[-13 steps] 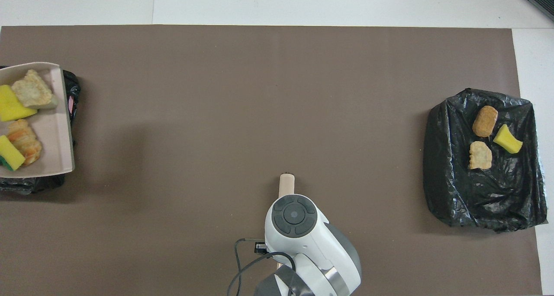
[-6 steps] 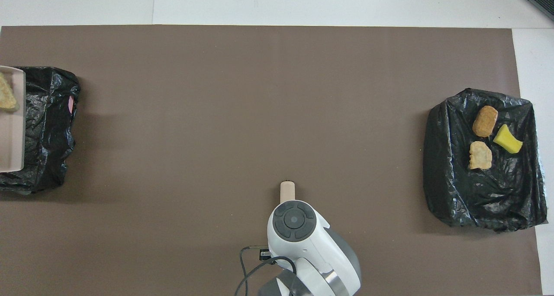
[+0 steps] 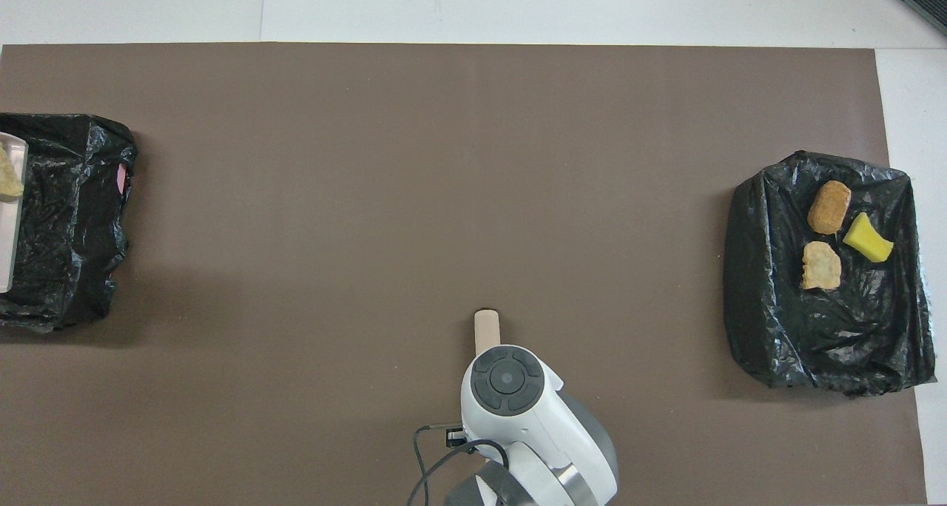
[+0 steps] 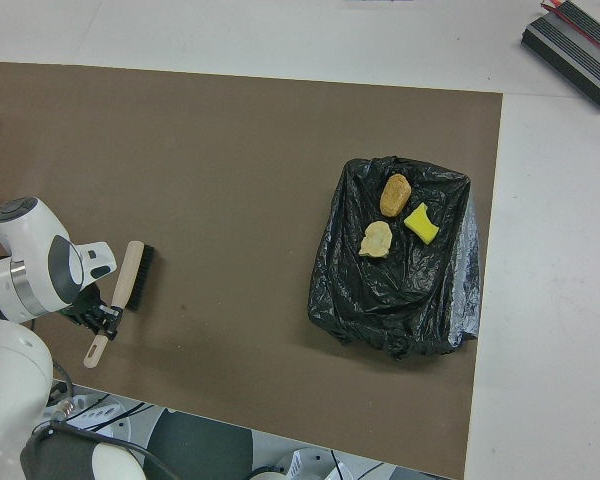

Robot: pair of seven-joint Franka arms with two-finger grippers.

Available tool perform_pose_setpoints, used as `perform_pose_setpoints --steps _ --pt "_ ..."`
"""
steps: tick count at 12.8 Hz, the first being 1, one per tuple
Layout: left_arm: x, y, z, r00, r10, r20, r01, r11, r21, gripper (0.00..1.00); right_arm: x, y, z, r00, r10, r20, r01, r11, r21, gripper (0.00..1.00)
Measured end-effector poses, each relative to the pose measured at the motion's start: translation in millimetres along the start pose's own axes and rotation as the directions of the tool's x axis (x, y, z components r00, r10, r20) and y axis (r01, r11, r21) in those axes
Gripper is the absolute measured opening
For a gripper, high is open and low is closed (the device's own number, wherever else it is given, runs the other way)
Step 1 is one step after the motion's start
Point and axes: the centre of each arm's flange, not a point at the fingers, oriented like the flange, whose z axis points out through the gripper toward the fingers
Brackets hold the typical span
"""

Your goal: Sweep and dump trash in bin

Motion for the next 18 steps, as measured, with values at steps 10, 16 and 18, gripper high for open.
perform_pose_setpoints --steps 10,16,18 --pt "10.9 -11.3 -12.5 0.956 0.052 0.289 -0.036 0.998 -0.058 0.32 4.7 0.1 4.7 0.999 0.028 -0.024 -0.027 0.999 0.017 0.31" --pt "-6.1 -7.2 -59.8 0.966 -0.028 0.258 0.042 0.998 -0.049 0.32 6.5 -5.7 -7.2 0.999 0.023 -0.043 -0.021 0.999 0.037 0.98" --pt "13.0 -9.7 -70.6 0.984 -0.045 0.171 0.055 0.997 -0.054 0.32 8.1 -9.8 -22.5 0.999 0.019 -0.051 -0.017 0.999 0.05 1.0"
